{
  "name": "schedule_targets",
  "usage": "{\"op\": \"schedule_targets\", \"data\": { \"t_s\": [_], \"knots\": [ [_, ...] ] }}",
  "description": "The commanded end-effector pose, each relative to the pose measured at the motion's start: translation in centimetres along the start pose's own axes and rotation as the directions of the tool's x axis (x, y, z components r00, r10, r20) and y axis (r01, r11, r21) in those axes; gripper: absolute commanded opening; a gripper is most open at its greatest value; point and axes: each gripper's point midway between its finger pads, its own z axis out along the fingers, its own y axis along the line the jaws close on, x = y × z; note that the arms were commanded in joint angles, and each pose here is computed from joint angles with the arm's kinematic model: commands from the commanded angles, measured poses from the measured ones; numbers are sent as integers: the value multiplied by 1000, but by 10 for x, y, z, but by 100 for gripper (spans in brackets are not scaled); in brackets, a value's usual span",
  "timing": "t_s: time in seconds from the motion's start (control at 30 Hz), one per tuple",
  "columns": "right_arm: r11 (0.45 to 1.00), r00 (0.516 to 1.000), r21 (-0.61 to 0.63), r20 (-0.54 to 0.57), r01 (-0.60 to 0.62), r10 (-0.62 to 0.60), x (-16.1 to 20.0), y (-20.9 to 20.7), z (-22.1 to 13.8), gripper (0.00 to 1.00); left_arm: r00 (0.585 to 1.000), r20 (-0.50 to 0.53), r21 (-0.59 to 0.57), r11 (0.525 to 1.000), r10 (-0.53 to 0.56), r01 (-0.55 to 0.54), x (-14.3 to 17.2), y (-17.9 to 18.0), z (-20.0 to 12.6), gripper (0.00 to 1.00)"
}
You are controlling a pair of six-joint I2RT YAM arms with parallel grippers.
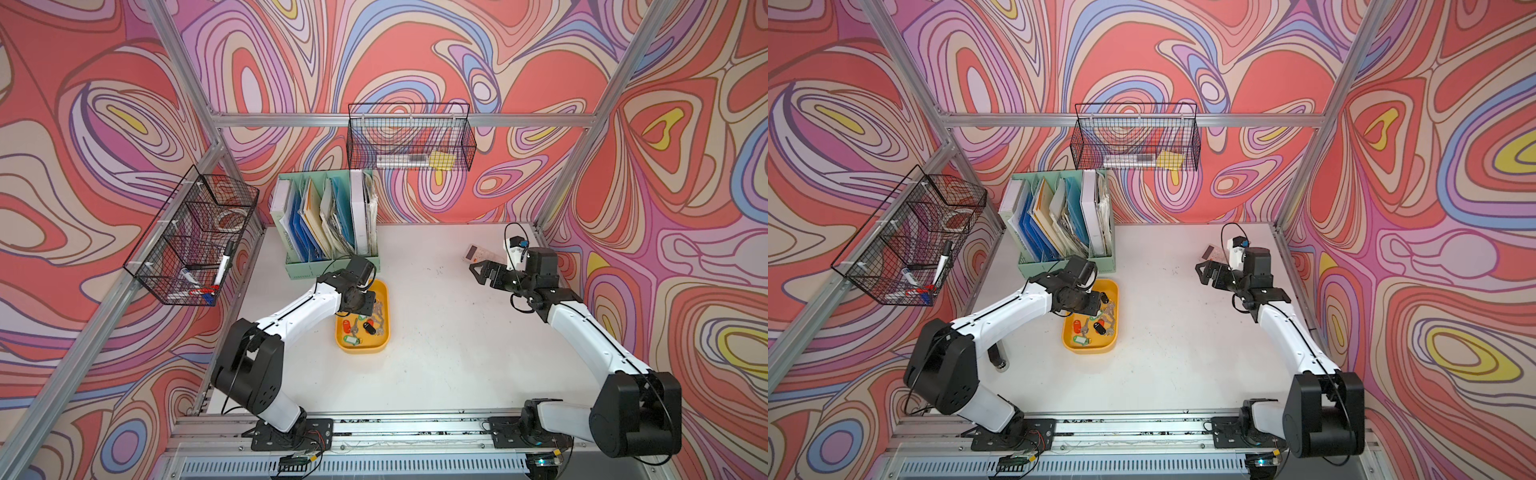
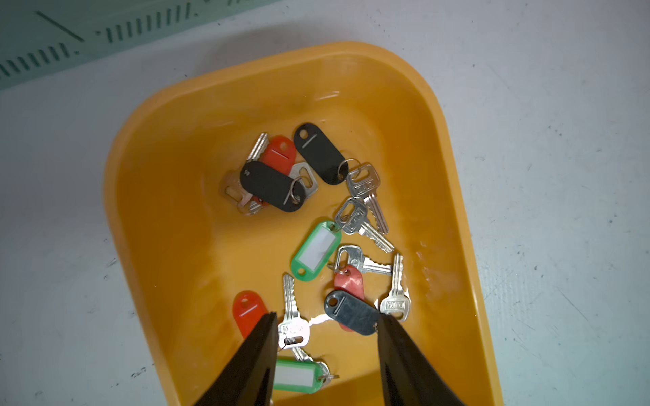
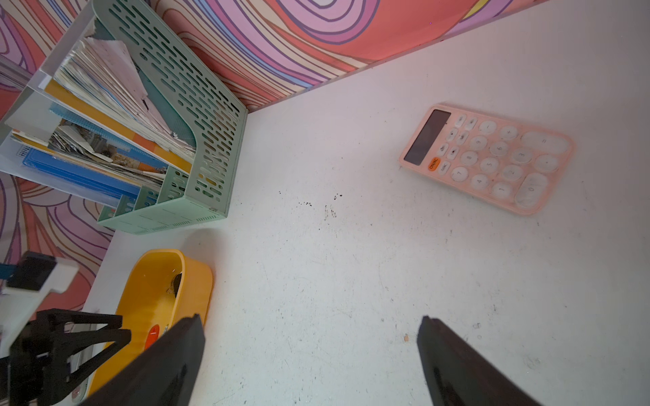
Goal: Take the keys out of the storage box
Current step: Pick up the key from the storage box.
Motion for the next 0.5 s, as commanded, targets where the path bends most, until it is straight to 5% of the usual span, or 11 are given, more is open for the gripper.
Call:
{"op": "schedule_targets", "data": {
  "t_s": [0.0,0.47],
  "knots": [
    [1000,1000,-2,6,-3,3,-1,0,1,98,995,-67,9,997,71,-70,2,-6,12,46],
    [1000,1000,9,2,-7,7,0,-2,1,98,982,-144,0,993,121,-122,3,-8,53,39]
  ]
}}
